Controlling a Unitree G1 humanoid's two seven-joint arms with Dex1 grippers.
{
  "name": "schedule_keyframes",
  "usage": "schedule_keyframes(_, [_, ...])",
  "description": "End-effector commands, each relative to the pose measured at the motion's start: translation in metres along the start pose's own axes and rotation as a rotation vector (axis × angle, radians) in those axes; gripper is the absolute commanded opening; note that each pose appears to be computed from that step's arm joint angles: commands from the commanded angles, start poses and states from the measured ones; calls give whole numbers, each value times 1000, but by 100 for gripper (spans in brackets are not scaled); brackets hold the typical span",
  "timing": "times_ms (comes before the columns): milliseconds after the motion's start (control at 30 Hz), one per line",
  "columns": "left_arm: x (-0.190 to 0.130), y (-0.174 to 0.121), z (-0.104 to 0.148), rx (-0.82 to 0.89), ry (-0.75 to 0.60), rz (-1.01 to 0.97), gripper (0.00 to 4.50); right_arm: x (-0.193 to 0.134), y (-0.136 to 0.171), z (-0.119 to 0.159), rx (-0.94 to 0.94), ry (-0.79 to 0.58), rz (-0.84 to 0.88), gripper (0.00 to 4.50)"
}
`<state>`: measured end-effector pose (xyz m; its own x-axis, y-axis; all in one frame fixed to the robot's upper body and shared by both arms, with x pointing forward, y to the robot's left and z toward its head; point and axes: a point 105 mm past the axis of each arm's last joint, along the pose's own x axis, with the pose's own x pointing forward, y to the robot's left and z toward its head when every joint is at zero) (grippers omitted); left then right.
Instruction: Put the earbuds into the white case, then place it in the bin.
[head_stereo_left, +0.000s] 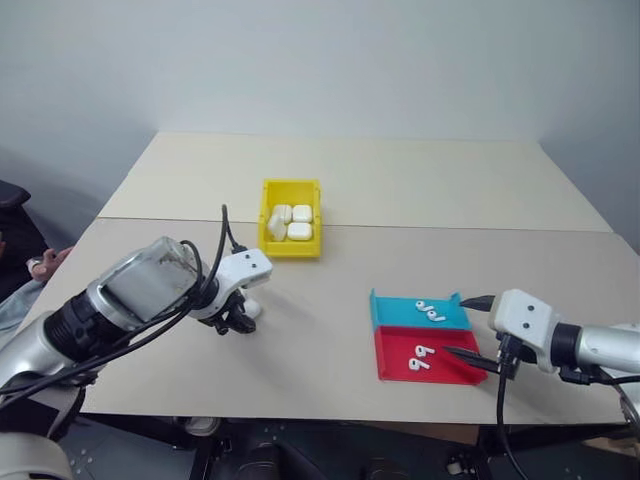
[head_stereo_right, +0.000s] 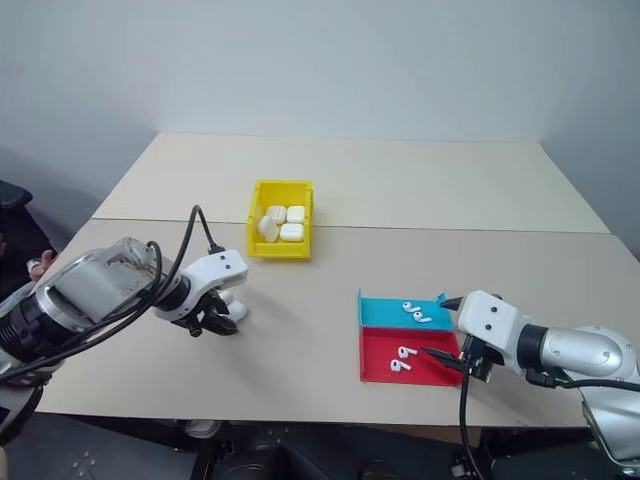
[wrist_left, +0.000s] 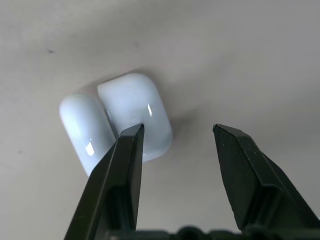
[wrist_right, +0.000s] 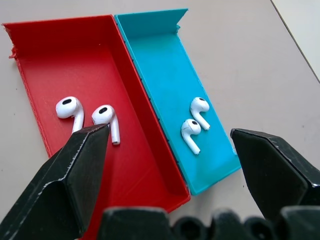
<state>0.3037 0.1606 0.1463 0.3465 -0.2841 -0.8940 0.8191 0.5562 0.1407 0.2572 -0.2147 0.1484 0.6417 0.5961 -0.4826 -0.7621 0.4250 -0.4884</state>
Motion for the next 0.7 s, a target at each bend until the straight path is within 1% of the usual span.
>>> schedule_keyframes(33, [-7, 7, -10, -2, 9, 23, 237, -4, -5, 6, -45, -1, -10, 450])
schedule_keyframes(167, [-10, 17, -22, -48, 28, 36, 237, -3, -5, 5, -48, 3, -11, 450])
schedule_keyframes(367, [-15, 29, -38, -44, 56, 88, 237, -2, -6, 4, -49, 5, -12, 450])
schedule_keyframes(433, [-14, 40, -41, -64, 56, 146, 237, -1, -5, 4, -49, 3, -14, 450])
schedule_keyframes(500, [-11, 57, -41, -141, 45, 225, 237, 1, -5, 3, -50, 6, -13, 450])
schedule_keyframes(567, [-9, 65, -41, -184, 38, 249, 237, 2, -4, 3, -54, 10, -11, 450])
schedule_keyframes(633, [-13, 61, -41, -163, 33, 204, 237, 1, -3, 3, -52, 9, -6, 450])
schedule_keyframes(700, [-22, 49, -40, -112, 27, 124, 237, 0, -2, 4, -52, 10, -4, 450])
